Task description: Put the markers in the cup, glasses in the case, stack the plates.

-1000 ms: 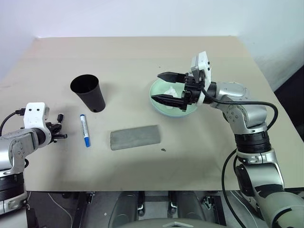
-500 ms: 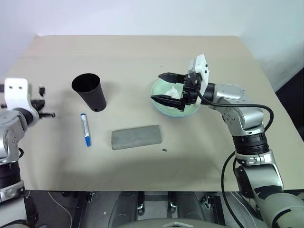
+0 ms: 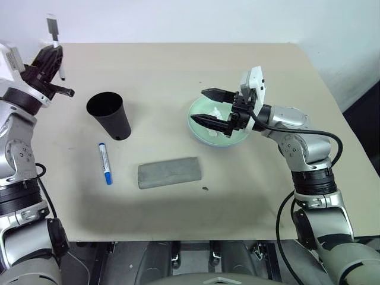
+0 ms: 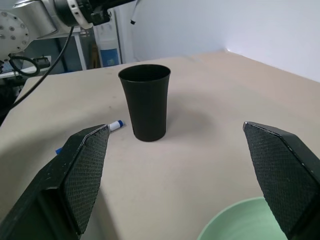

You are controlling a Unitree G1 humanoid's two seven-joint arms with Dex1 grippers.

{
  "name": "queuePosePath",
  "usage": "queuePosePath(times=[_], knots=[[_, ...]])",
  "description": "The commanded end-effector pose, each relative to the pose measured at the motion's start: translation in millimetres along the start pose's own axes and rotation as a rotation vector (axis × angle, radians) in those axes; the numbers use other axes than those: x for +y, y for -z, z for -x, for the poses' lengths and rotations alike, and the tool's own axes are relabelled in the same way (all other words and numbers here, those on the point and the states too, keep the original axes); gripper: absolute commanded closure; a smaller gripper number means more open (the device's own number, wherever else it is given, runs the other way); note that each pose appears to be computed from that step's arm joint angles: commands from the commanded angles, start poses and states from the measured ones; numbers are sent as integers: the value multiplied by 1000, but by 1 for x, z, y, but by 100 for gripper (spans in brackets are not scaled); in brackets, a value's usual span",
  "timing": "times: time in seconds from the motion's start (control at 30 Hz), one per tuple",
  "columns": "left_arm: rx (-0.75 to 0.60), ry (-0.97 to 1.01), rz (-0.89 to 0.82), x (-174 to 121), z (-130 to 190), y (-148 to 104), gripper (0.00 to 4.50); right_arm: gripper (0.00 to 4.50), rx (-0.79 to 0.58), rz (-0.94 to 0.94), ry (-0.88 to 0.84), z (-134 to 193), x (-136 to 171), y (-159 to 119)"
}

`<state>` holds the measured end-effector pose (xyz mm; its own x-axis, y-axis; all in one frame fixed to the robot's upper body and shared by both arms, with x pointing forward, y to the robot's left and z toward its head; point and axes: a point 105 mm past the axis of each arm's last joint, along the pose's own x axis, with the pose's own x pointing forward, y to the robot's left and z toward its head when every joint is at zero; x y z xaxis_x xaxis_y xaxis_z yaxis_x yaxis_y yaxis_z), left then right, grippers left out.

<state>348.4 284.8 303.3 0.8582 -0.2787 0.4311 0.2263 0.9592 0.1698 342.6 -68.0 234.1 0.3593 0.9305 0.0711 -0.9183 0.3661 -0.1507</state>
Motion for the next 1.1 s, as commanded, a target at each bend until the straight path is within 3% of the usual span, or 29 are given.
queuePosePath(times=[0.03,0.5,0.87,1.1], knots=[[-56,66,10,-9,-2,-11,450,1,-55,48,12,3,1,-18],[51,159,53,-32,-3,48,450,1,-33,68,75,10,-8,-16],[106,176,50,-37,4,65,450,1,-17,84,95,11,-11,-14],[109,185,60,-40,5,66,218,0,-10,95,95,11,-12,-13]])
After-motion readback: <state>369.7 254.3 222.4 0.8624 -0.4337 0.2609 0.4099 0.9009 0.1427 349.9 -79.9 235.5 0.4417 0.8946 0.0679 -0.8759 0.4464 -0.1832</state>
